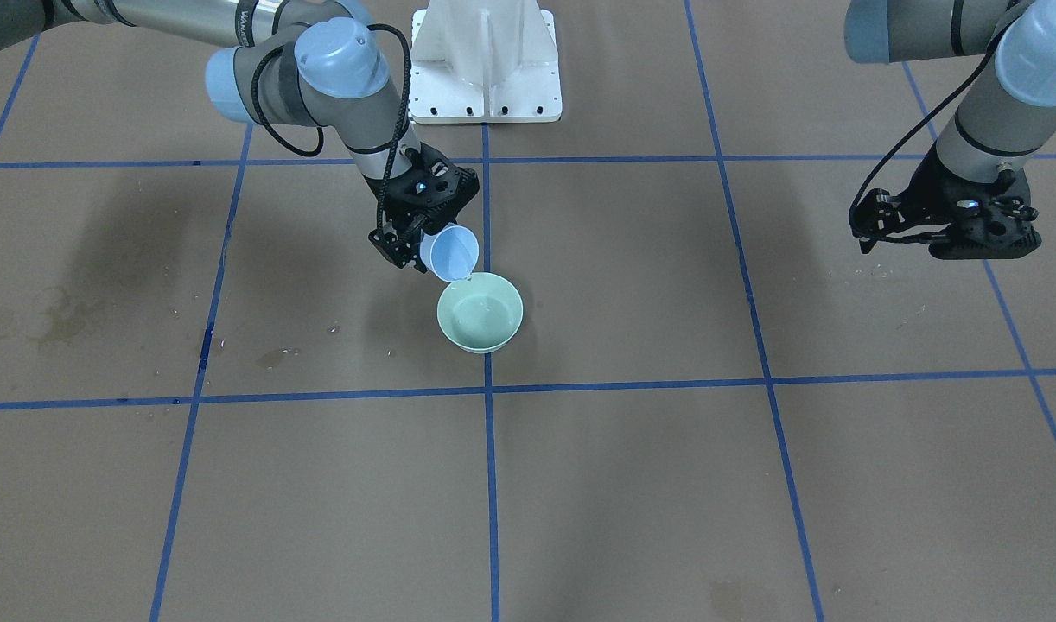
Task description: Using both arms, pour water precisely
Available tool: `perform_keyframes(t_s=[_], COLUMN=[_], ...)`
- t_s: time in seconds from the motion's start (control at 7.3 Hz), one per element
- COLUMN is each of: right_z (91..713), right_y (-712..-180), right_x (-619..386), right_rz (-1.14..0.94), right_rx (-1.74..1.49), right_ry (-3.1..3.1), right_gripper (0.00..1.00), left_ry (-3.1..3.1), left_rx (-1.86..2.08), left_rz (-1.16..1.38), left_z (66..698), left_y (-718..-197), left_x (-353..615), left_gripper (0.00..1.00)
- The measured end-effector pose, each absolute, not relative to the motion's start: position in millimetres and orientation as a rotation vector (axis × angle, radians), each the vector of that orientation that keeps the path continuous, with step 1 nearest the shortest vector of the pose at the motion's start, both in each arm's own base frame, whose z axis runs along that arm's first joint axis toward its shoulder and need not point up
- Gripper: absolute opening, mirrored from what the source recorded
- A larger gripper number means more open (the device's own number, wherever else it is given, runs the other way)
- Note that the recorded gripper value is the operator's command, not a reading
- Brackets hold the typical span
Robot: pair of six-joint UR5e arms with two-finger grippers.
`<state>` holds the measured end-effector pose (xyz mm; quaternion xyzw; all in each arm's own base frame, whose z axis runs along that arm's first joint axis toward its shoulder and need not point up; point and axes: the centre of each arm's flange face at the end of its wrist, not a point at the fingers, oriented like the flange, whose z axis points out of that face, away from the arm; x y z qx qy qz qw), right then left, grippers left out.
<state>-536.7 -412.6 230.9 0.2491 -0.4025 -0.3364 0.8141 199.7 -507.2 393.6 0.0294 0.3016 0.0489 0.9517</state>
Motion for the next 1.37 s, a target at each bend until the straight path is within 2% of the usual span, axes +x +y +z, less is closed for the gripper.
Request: perform_keyframes(t_s=[1.37], right_z=[223], right_y=[-429], right_x=[-557], right_rz=[-0.733], right_rx=[0.417], right_ry=[-0.788], right_gripper=[0.0], left_ry=[0.609], left_rx=[0.052], left_rz=[0.097], left_z=[398], left_y=[-509], left_x=[200], left_gripper=[1.0])
